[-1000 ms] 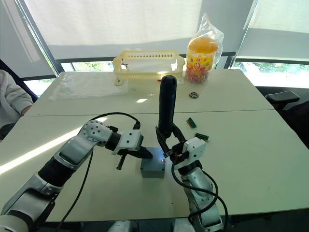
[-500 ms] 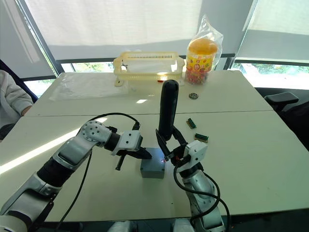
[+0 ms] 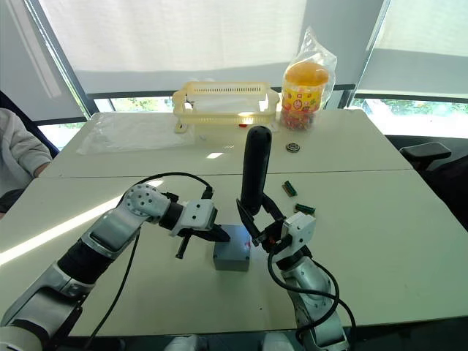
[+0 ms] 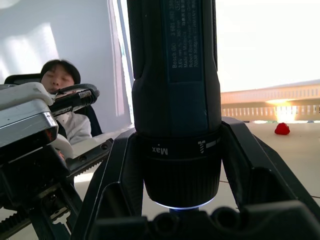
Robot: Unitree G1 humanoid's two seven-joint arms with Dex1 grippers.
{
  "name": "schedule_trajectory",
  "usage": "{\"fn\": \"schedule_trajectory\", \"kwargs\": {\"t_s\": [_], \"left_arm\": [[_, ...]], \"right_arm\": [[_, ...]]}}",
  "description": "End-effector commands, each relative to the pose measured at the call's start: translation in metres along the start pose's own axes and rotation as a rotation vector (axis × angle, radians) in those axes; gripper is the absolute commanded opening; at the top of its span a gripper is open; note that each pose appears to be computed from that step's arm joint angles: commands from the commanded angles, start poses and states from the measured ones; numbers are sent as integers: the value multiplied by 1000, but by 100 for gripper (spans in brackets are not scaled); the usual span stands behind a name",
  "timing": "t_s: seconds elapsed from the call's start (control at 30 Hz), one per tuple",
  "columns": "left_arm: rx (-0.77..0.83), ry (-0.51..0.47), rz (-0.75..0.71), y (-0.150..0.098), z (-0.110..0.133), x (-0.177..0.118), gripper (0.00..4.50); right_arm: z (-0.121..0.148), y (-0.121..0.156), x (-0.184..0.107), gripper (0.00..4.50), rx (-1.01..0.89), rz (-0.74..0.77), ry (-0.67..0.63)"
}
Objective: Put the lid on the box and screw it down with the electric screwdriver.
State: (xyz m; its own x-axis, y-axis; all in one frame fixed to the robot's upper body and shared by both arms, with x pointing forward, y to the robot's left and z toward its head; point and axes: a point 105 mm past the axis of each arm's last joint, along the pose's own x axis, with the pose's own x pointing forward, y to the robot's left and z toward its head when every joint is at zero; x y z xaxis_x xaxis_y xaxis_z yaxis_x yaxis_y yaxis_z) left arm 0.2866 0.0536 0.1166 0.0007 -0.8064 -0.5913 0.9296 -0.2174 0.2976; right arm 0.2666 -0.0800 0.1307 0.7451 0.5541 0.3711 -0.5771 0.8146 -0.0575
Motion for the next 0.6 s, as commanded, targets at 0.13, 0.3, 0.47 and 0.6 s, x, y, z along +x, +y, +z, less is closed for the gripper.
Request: {"fn": "schedule_trajectory", "kwargs": {"t_s": [0.13, 0.3, 0.47, 0.6], "left_arm": [[-78, 93, -70, -19, -30, 15, 0], [-76, 89, -69, -19, -29, 17, 0], [-74, 88, -71, -20, -29, 17, 0], [-73, 89, -73, -19, -30, 17, 0]], "right_arm": [[-52, 5, -21, 182, 97, 15, 280], [-52, 2, -22, 182, 88, 10, 288], [-55, 4, -25, 182, 81, 15, 302], [-56, 3, -26, 182, 73, 12, 306]]}}
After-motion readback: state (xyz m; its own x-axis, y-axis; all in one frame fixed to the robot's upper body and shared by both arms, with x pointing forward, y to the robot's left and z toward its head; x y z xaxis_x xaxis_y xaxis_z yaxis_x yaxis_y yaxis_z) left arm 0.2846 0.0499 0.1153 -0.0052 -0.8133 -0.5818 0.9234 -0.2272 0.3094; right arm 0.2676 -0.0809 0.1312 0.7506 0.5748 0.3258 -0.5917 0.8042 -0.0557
